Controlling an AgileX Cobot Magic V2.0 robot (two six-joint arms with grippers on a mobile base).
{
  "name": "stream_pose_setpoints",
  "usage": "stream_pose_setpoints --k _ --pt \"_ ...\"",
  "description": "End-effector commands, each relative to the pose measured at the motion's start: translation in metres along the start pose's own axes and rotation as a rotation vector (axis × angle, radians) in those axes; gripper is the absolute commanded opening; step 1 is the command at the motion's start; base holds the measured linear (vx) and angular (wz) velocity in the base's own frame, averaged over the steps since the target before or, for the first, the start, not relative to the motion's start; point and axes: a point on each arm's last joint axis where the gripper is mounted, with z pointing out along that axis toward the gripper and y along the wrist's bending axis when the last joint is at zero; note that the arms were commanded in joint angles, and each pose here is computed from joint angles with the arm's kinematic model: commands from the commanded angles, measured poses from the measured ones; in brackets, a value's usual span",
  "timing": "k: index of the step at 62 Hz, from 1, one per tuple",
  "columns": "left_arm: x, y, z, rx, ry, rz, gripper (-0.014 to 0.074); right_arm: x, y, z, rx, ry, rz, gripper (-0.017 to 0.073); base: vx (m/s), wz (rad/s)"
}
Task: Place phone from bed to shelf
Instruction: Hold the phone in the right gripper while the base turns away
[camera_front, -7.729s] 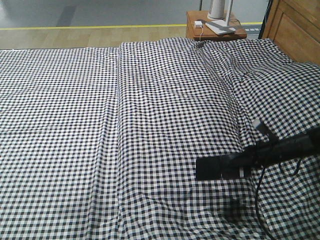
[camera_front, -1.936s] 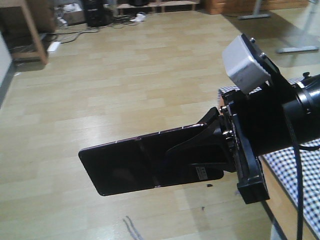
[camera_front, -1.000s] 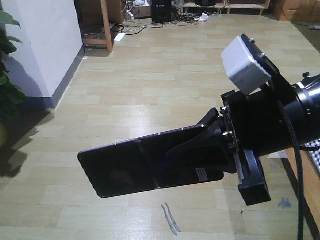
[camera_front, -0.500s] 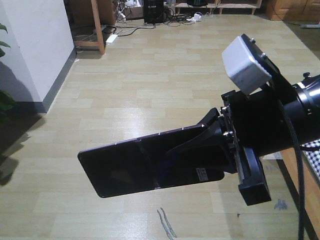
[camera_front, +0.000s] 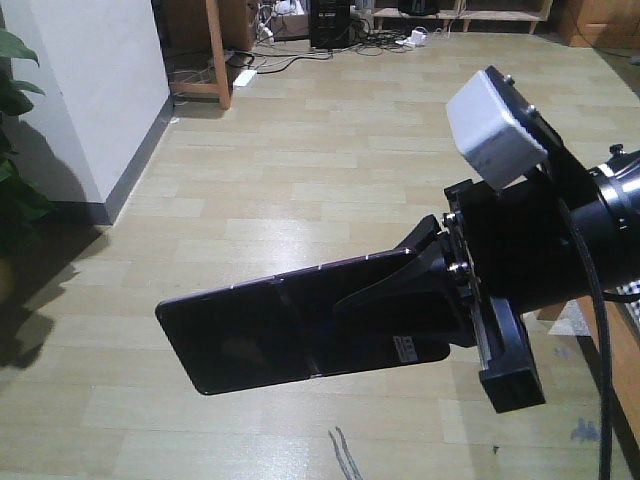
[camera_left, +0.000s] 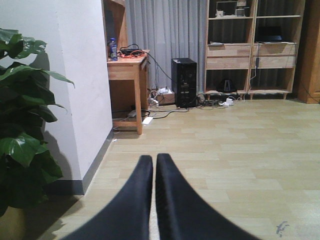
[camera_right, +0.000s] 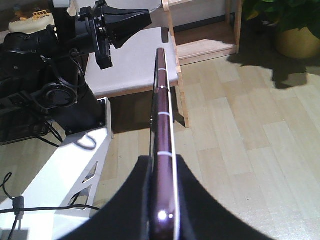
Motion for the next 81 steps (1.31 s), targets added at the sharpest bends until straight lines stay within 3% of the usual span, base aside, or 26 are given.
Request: stream_pose_setpoints --k 1,81 --pt "-0.0151 0.0004 -0.0019 -0.002 -0.101 -0.019 0.0001 -0.0124 0.0152 -0.0092 -0.06 -0.073 -0.017 -0.0002 0.05 0.06" --pt "-0.0151 0.0004 -0.0019 -0.002 -0.101 -0.019 0.0001 -0.0124 0.0152 -0.0092 -0.06 -0.073 -0.017 -0.0002 0.14 0.0"
